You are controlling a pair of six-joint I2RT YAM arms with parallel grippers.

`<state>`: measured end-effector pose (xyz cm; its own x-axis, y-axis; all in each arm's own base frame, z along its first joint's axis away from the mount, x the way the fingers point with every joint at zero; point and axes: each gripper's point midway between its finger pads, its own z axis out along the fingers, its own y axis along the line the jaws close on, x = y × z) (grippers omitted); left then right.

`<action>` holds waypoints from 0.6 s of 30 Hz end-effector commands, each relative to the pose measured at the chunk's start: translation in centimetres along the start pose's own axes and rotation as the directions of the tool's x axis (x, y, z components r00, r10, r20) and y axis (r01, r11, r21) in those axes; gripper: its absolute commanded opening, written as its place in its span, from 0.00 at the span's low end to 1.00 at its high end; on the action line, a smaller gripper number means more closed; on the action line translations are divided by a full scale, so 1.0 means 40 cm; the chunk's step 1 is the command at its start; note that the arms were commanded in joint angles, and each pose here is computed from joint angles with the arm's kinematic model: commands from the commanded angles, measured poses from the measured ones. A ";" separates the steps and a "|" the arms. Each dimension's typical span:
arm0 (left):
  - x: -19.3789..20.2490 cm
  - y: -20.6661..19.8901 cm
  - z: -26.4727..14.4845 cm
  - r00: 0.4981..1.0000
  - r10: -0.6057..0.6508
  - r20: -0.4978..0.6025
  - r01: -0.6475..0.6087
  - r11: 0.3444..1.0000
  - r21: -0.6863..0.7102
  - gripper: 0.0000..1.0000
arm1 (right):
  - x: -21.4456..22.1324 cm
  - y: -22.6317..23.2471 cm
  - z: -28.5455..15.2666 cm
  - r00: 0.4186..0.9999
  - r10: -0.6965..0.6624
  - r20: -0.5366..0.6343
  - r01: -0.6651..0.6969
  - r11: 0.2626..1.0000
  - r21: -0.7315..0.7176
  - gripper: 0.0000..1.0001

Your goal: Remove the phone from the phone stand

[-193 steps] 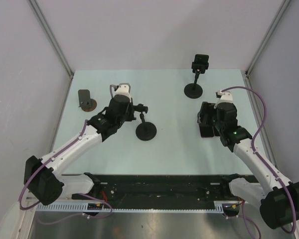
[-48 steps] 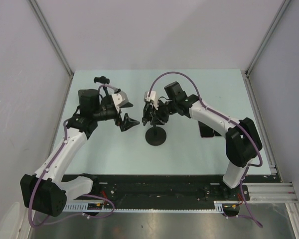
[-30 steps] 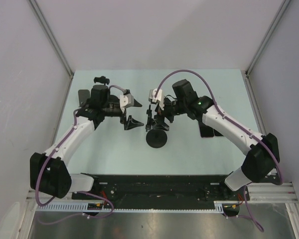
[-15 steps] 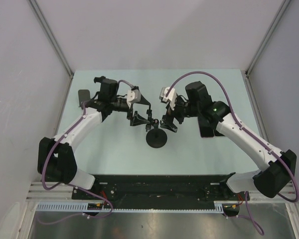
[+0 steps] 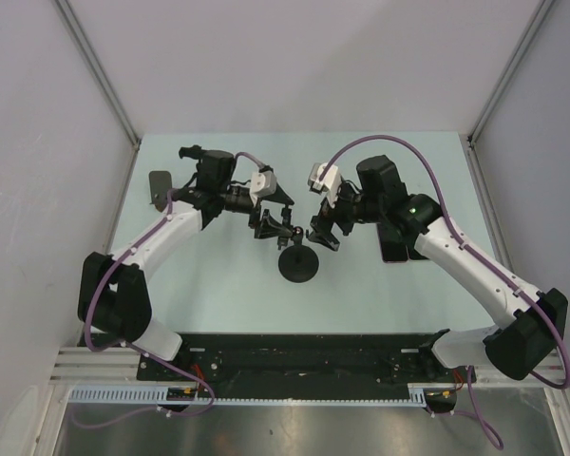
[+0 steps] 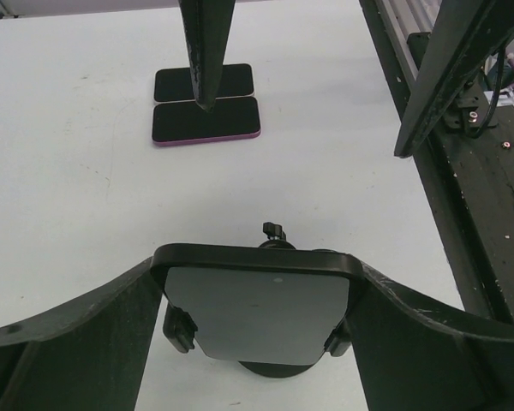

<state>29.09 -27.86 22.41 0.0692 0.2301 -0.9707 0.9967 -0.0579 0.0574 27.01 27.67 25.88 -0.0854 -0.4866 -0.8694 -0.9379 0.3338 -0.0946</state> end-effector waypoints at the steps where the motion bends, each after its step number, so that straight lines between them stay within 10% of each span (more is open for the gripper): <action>1: -0.061 -0.016 0.001 0.995 0.080 0.060 -0.083 0.995 0.046 0.82 | -0.036 -0.026 -0.014 0.998 0.021 0.053 -0.025 0.997 0.068 1.00; 5: -0.060 -0.016 0.000 0.999 0.037 0.015 -0.037 0.999 -0.008 0.68 | -0.051 -0.060 -0.014 0.991 0.100 0.087 -0.111 0.985 0.134 1.00; 13: -0.093 0.041 -0.002 0.977 -0.206 -0.049 0.179 0.926 -0.332 0.00 | -0.052 -0.094 -0.013 0.977 0.172 0.127 -0.196 0.959 0.207 1.00; 18: -0.088 0.144 -0.093 0.845 -0.487 0.221 0.488 0.531 -0.693 0.00 | -0.056 -0.112 -0.011 0.963 0.187 0.195 -0.235 0.936 0.263 1.00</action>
<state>30.84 -28.48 22.76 -0.2153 0.3353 -0.9172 0.9233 0.3759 -0.0793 30.31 27.02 26.12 -0.2319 -0.3502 -0.9075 -0.8213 0.5705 -0.0102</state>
